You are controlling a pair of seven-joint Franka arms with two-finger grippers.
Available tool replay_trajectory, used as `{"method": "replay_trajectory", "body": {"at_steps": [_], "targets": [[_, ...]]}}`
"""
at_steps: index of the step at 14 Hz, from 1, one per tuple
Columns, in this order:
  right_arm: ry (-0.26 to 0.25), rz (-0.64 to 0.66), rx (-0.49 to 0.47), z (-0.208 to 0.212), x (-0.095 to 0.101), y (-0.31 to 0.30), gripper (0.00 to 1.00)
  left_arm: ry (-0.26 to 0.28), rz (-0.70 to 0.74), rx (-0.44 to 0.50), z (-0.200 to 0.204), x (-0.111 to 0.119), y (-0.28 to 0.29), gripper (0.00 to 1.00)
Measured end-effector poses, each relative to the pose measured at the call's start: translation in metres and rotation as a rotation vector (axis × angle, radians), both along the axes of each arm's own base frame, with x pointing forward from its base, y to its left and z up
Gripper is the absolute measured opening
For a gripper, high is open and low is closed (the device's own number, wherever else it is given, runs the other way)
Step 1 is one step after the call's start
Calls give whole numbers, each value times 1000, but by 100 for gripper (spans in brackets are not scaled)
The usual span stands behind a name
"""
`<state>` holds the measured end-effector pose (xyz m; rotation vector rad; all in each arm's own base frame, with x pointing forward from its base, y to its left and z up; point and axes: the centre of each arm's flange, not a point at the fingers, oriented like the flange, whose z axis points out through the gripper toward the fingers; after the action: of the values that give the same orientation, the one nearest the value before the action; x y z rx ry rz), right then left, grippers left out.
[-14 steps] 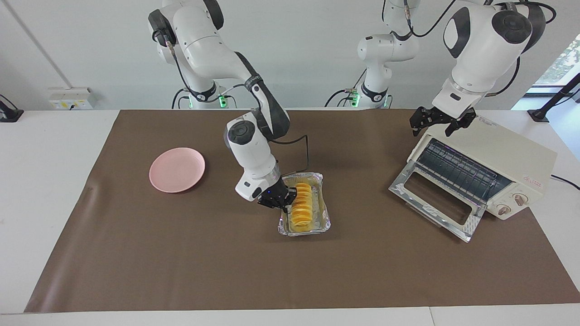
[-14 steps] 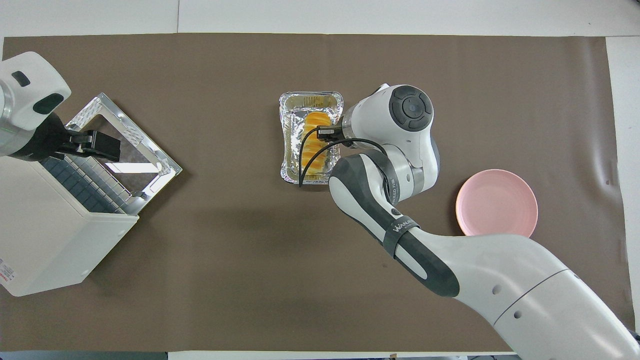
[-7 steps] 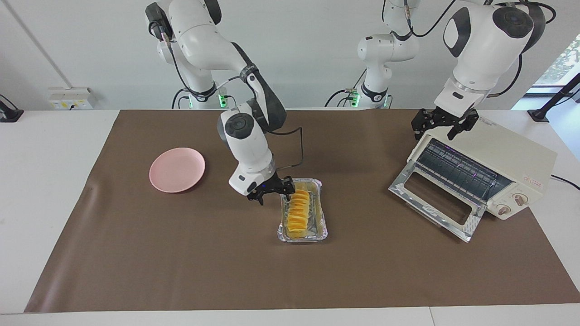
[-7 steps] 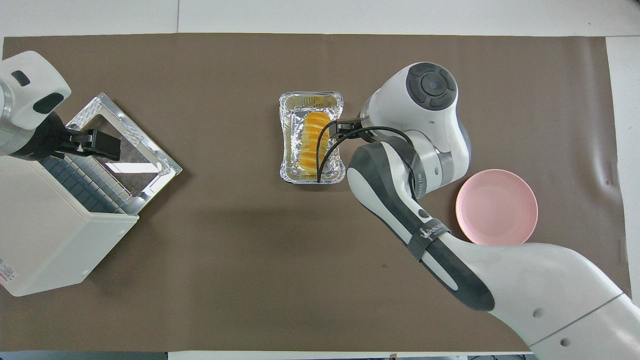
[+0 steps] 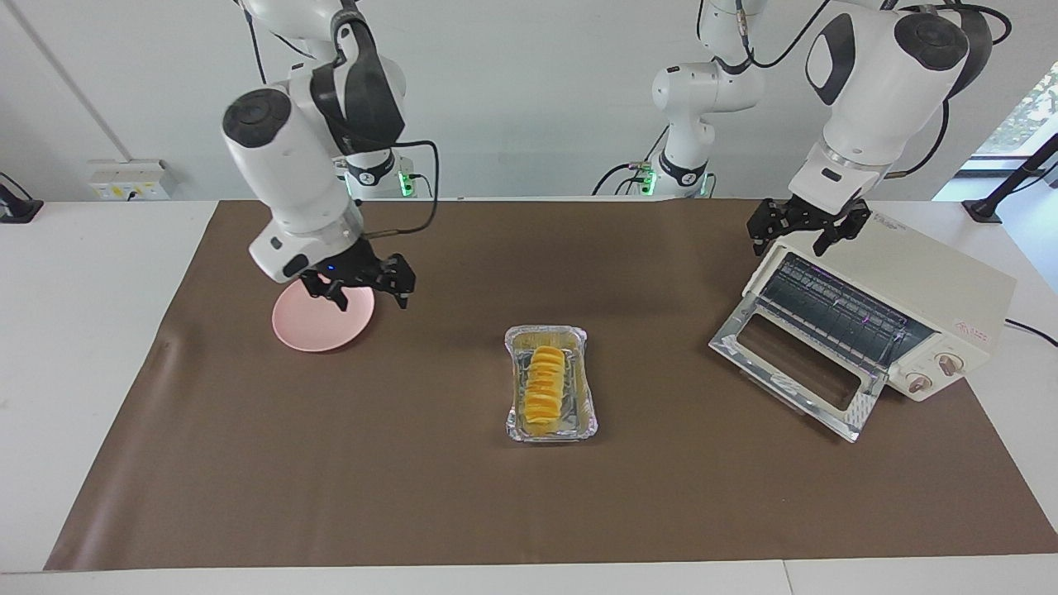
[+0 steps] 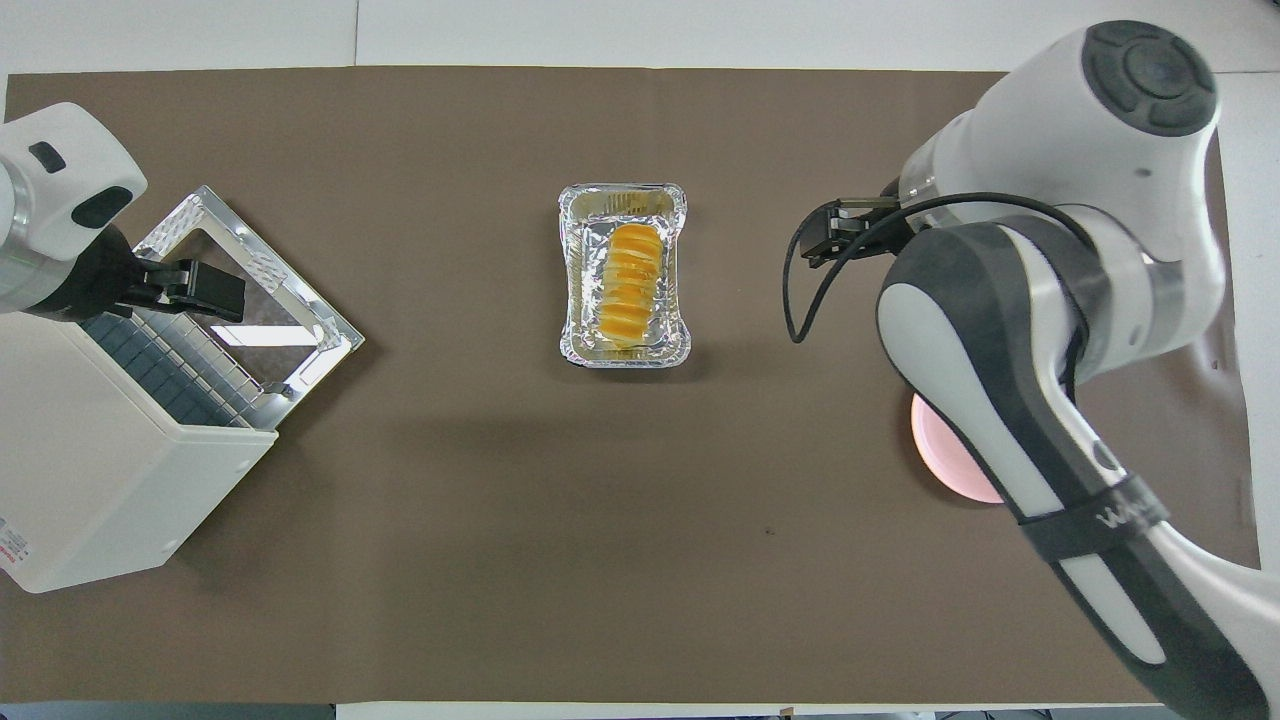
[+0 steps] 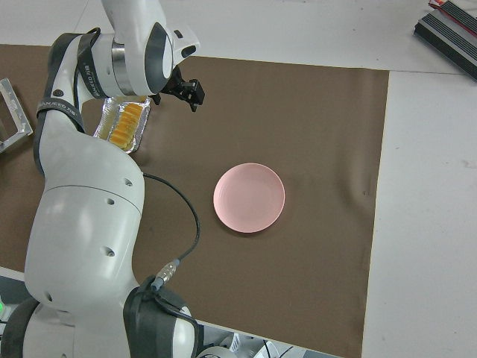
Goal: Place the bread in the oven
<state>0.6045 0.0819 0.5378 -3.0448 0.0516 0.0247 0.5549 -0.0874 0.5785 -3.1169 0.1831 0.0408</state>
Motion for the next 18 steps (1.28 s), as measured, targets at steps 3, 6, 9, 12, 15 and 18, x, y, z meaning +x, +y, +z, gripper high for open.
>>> {"method": "replay_trajectory", "body": {"at_steps": [3, 6, 9, 12, 15, 18], "targets": [[-19, -6, -9, 37, -18, -70, 100, 6, 44, -5, -9, -1, -20, 100], [-49, -73, -20, 68, -36, -117, 100, 12, 90, -2, -25, -4, -32, 100], [-67, -60, -112, 87, -49, -119, 100, -39, 165, -52, -28, -2, -84, 100], [-19, -31, -128, 66, -54, -115, 100, -13, 248, -82, -51, 19, -187, 100], [27, -17, -126, 46, -57, -116, 100, 7, 352, -95, -98, 43, -287, 100], [56, -21, -120, 42, -60, -118, 100, -36, 365, -10, -187, 26, -407, 100]]}}
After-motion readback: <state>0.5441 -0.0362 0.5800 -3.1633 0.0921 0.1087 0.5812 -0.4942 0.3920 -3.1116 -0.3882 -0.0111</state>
